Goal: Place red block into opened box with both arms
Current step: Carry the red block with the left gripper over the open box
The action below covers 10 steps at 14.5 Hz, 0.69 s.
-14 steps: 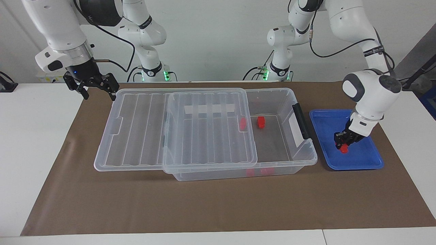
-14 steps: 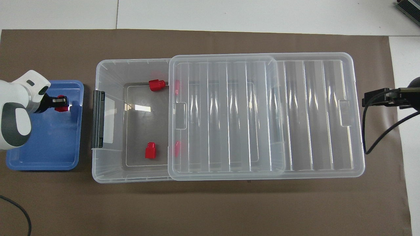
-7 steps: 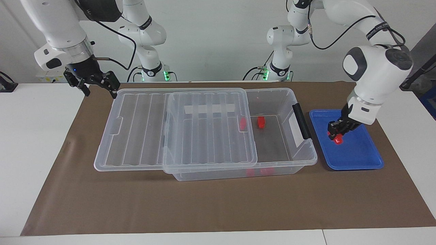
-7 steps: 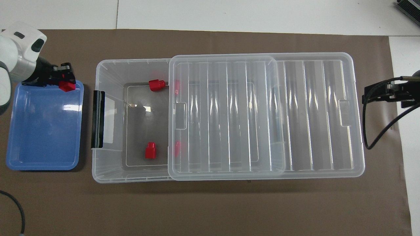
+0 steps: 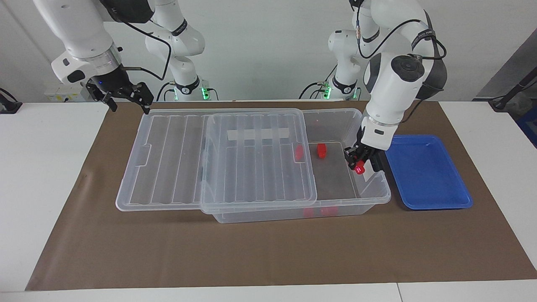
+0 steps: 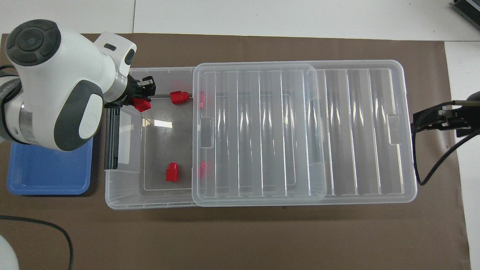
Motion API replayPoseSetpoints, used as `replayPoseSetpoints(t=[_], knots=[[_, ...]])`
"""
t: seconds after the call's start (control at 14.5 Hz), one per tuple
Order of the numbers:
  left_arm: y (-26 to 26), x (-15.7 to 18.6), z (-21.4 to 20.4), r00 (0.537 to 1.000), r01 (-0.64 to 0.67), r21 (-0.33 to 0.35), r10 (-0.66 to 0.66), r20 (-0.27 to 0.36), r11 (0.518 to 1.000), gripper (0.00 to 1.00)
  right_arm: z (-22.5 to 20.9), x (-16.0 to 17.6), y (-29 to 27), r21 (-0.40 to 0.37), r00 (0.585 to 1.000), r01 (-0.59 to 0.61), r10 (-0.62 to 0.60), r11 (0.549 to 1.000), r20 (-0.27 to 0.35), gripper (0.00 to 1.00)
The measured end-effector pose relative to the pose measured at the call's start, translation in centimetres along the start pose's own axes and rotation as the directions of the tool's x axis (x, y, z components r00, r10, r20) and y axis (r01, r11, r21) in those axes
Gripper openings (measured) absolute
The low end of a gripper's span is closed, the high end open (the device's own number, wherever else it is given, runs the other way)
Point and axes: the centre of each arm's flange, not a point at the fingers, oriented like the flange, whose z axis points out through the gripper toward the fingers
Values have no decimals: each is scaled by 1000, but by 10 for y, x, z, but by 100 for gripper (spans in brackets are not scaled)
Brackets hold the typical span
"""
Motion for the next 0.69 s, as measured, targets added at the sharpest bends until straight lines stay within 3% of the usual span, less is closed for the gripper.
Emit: replayPoseSetpoints(t=[0.69], knots=[[-22, -34, 74, 997, -34, -37, 31, -71, 999, 34, 1, 0, 3, 0, 1000, -5, 5, 1000, 1, 100]])
